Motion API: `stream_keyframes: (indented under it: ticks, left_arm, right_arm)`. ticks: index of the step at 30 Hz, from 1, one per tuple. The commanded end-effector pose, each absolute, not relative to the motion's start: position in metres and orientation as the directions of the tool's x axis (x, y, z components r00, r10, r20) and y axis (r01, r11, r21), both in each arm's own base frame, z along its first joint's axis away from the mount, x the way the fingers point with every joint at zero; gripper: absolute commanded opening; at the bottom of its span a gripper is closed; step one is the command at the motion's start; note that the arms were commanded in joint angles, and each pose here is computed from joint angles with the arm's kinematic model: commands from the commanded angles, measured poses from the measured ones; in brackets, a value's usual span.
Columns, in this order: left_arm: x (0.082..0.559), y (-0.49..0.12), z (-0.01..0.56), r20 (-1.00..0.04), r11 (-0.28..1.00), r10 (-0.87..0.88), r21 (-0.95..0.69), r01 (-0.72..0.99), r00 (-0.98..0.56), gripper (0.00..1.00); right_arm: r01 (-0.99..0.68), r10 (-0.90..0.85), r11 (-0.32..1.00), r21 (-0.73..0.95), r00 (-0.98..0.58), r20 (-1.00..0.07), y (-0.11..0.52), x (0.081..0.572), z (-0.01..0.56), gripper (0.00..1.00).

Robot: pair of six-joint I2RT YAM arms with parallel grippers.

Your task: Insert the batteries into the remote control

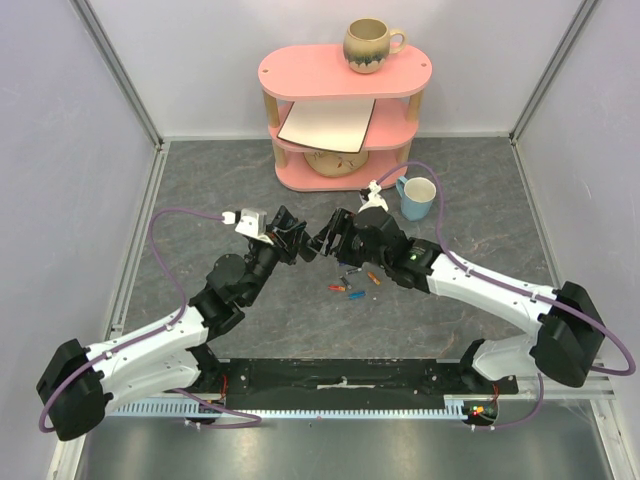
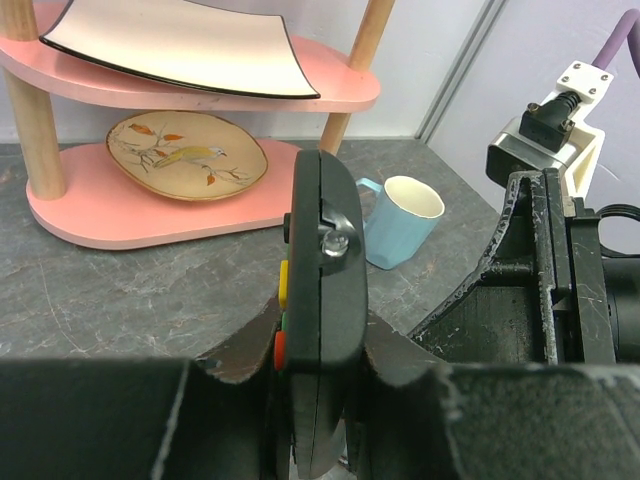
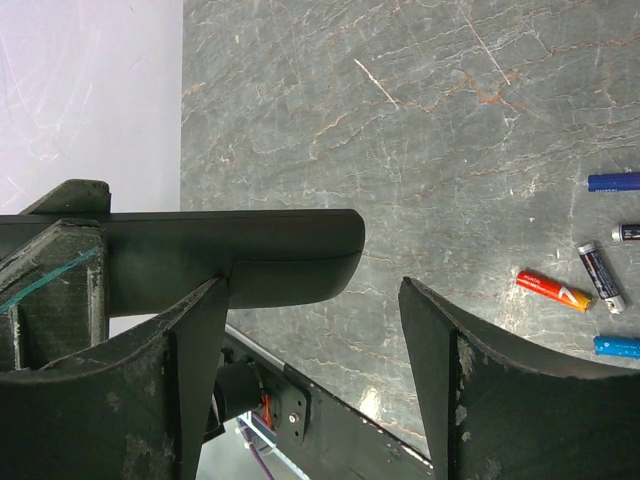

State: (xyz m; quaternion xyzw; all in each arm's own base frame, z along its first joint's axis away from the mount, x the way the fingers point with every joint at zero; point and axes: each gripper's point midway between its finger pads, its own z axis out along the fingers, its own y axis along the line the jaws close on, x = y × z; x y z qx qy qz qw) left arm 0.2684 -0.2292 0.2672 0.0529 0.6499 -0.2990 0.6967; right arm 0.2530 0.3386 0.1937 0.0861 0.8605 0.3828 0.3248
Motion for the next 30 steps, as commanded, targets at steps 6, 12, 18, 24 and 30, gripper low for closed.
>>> stream_keyframes:
  ticks: [6,12,18,24,30]
  left_arm:
    - [0.249,-0.228,0.381,-0.791,0.686,-0.591,-0.392,0.613,0.156,0.02]
    - [0.251,-0.225,0.384,-0.793,0.7,-0.584,-0.386,0.601,0.172,0.02]
    - [0.252,-0.223,0.387,-0.792,0.706,-0.582,-0.381,0.597,0.184,0.02]
    - [0.251,-0.221,0.39,-0.79,0.708,-0.583,-0.379,0.596,0.19,0.02]
    - [0.252,-0.219,0.391,-0.792,0.717,-0.578,-0.376,0.588,0.198,0.02]
  right_arm:
    - [-0.07,0.326,0.76,0.646,-0.819,-0.472,0.323,0.235,0.157,0.77]
    - [-0.071,0.324,0.76,0.646,-0.821,-0.471,0.319,0.231,0.156,0.77]
    - [-0.064,0.322,0.766,0.639,-0.823,-0.468,0.315,0.228,0.15,0.77]
    - [-0.054,0.321,0.775,0.629,-0.825,-0.466,0.312,0.227,0.144,0.77]
    - [-0.051,0.318,0.779,0.625,-0.827,-0.464,0.31,0.226,0.14,0.77]
